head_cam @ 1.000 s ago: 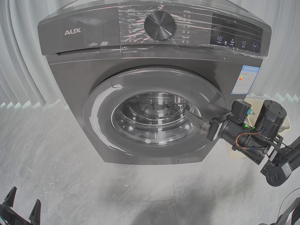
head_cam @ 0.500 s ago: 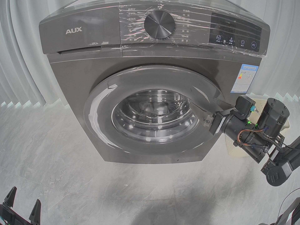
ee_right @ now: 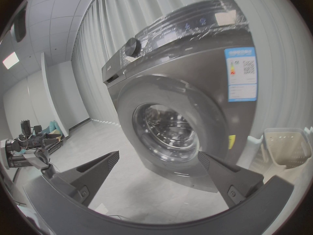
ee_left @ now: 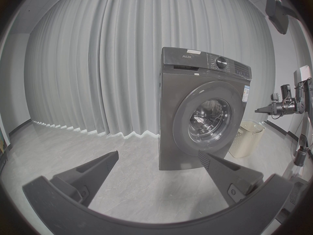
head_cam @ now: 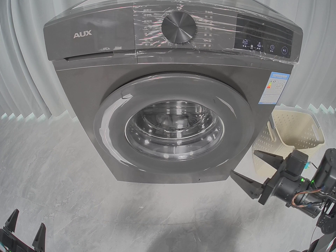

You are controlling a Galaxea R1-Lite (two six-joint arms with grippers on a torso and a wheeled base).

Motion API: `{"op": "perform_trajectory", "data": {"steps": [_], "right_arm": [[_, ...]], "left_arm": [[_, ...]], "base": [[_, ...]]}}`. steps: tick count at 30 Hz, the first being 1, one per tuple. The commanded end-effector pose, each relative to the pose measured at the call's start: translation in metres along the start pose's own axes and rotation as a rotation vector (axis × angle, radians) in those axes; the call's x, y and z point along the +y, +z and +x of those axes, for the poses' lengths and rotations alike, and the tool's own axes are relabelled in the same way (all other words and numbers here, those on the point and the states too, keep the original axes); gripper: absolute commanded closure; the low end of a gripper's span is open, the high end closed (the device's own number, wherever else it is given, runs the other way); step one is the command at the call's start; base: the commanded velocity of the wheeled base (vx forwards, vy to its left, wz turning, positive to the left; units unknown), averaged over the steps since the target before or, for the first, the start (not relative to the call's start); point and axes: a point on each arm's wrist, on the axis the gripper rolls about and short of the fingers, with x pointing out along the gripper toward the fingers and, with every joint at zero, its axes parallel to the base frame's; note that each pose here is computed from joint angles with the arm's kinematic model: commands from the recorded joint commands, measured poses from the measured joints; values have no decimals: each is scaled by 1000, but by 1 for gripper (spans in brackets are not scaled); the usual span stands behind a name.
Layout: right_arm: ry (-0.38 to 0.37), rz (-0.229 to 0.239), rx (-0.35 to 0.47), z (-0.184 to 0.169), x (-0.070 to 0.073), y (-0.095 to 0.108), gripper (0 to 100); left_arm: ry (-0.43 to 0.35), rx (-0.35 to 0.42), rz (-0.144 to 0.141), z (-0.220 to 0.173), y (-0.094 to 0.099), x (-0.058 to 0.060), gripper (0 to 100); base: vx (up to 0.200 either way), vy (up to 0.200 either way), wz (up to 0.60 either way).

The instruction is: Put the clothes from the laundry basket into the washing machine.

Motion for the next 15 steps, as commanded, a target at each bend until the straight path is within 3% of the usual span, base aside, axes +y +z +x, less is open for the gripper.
{"op": "perform_trajectory", "data": {"steps": [1, 4, 6, 9, 15], "right_arm": [[-103, -39, -88, -46, -19, 9, 0], [-171, -54, -133, -71, -26, 11, 0], [-254, -65, -163, -91, -33, 12, 0], [-319, -74, -197, -119, -32, 13, 0], [-452, -103, -159, -164, -24, -7, 0]], "left_arm": [[-1, 0, -6, 0, -5, 0, 0], [-1, 0, -8, 0, -5, 0, 0], [-1, 0, -8, 0, -5, 0, 0], [-1, 0, -8, 0, -5, 0, 0], [-1, 0, -12, 0, -5, 0, 0]], "base": [[0, 0, 0], [0, 0, 0], [0, 0, 0], [0, 0, 0], [0, 0, 0]]}}
